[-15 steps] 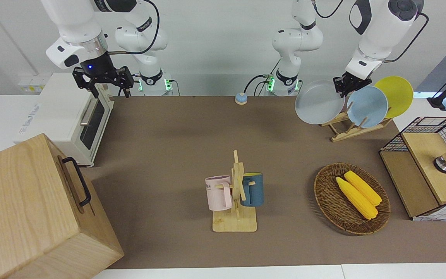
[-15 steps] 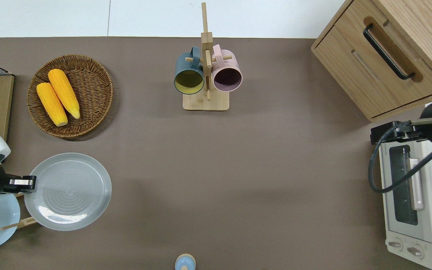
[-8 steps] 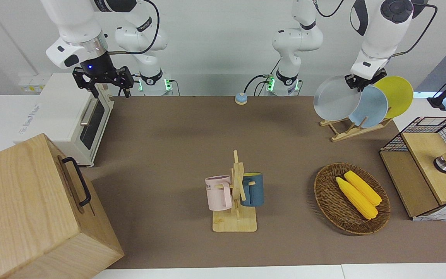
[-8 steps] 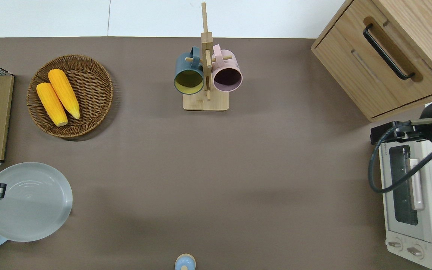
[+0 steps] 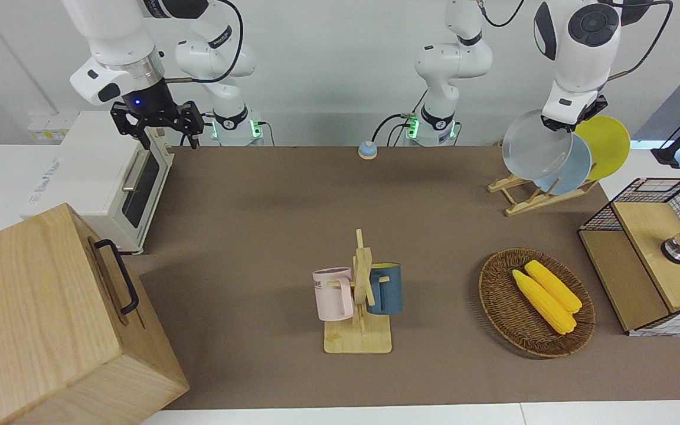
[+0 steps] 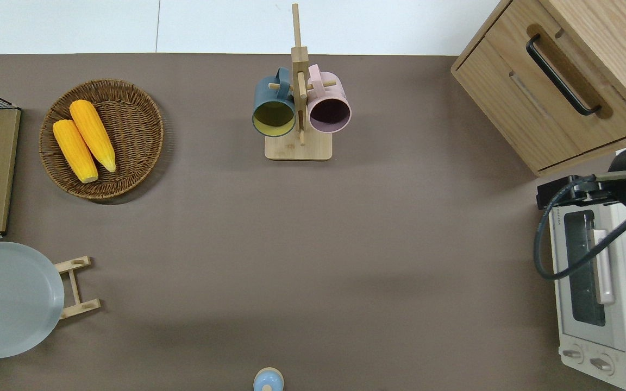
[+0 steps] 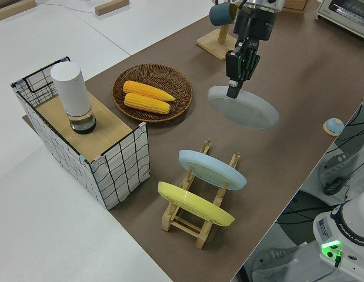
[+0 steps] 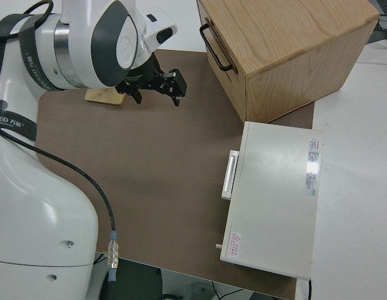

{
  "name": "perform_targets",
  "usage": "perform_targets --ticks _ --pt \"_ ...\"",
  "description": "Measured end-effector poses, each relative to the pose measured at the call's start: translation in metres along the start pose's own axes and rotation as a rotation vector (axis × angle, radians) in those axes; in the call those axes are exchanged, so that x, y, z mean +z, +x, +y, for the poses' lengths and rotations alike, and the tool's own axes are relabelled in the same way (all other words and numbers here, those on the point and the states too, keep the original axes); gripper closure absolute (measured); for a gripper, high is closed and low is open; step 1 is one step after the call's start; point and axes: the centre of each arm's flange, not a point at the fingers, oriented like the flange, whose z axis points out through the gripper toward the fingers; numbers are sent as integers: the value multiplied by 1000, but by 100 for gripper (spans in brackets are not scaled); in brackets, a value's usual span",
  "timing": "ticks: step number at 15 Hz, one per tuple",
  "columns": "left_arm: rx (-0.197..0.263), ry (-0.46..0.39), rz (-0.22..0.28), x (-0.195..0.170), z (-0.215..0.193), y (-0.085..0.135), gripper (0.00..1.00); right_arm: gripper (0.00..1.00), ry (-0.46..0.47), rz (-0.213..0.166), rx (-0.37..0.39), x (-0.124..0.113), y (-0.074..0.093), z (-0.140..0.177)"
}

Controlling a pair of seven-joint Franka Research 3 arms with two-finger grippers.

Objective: Pick gray plate from table and place it on lower plate rack with left arm

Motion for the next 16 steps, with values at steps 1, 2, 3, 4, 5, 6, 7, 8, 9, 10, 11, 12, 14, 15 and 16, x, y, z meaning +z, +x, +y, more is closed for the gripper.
perform_targets --ticks 1,2,3,4,5,6,7,8,9,10,11,12,14,15,16 --pt "-2 8 -5 2 0 2 95 1 0 0 0 0 0 0" --pt "-3 14 -12 5 1 4 95 1 0 0 0 0 0 0" --pt "-2 20 -18 8 1 6 95 1 0 0 0 0 0 0" --pt "0 32 -27 12 2 8 95 1 0 0 0 0 0 0" --pt "-4 39 -33 15 4 9 95 1 0 0 0 0 0 0" --pt "-12 41 -37 18 5 10 95 1 0 0 0 0 0 0" --pt "-19 42 -39 22 8 11 95 1 0 0 0 0 0 0" --pt "-29 46 -39 28 12 12 95 1 0 0 0 0 0 0" --pt "-42 59 -43 40 19 15 95 1 0 0 0 0 0 0" --pt "-47 69 -46 47 22 16 95 1 0 0 0 0 0 0" --pt "-47 82 -47 52 25 17 95 1 0 0 0 0 0 0" --pt "-47 90 -45 58 28 18 95 1 0 0 0 0 0 0" --pt "-57 106 -41 64 30 19 95 1 0 0 0 0 0 0" --pt "-63 115 -41 67 31 20 95 1 0 0 0 0 0 0" --pt "-73 122 -40 70 32 20 95 1 0 0 0 0 0 0"
